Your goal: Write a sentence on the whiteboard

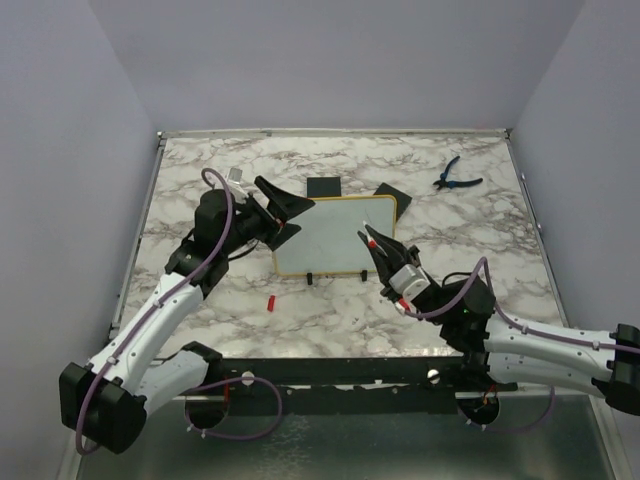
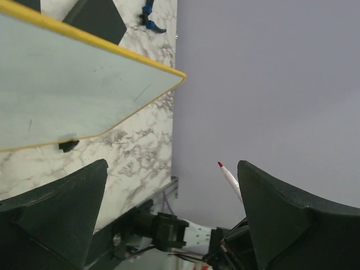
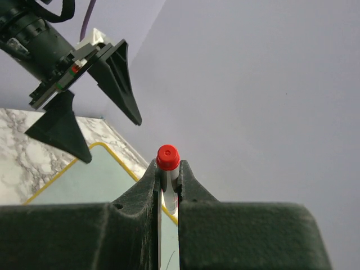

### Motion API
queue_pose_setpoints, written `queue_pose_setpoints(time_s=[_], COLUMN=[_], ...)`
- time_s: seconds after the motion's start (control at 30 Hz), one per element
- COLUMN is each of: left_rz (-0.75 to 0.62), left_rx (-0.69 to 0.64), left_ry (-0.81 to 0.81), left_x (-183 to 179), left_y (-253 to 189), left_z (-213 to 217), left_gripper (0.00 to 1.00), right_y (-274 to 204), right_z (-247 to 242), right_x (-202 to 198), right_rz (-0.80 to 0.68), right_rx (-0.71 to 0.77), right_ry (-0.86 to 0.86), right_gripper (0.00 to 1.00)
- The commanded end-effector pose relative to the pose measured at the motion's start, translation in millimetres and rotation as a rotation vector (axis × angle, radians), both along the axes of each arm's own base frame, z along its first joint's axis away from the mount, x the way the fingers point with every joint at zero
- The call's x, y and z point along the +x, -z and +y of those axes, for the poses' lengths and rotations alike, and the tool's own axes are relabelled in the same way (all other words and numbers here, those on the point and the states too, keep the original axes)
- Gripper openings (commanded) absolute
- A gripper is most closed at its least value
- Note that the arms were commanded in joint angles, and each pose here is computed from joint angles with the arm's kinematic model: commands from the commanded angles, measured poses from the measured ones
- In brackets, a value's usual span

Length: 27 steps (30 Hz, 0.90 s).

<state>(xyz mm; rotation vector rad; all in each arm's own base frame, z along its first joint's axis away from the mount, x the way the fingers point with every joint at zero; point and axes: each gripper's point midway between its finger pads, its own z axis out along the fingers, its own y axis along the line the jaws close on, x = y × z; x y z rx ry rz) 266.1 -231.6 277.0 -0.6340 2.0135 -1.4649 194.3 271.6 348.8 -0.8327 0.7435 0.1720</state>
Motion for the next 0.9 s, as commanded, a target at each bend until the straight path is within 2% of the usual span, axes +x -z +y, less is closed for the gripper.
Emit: queue_pose_setpoints(time_s=[0.0,0.23,0.33,0.47,0.67,0.87], left_rz=[-0.202,-0.363,-0.366,-0.365,-0.462,-0.504], left_rx=[0.262,0.503,0.596,0.633,0.699,0.596], left_ry=[0.109,0.076,0.081,0.092,0.137,0.111], left_x=[4.1,28.3,38.7,47.7,42.2,42.2], left_y=[-6.2,-17.6,0.7,31.7,56.2,64.2], left_z=[13.2,48.6,66.7,87.9,100.1,98.8], left_gripper=[0.99,0.99,0.99,0.99,0.99,0.99], right_y=[17.7,19.9,19.6,19.4,23.5,24.0], right_z=[-8.5,-12.7,-11.7,-6.7,5.5,22.1], right_x=[0.1,-5.3,-7.2,-9.9,-9.9,-11.3], right_rz=[0.170,0.283,0.316,0.360,0.433,0.483], right_rx=[0.054,0.128,0.158,0.199,0.240,0.286], right_ry=[-0.018,-0.067,-0.090,-0.130,-0.173,-0.233], right_gripper=[0.01,0.01,0.01,0.01,0.01,0.01])
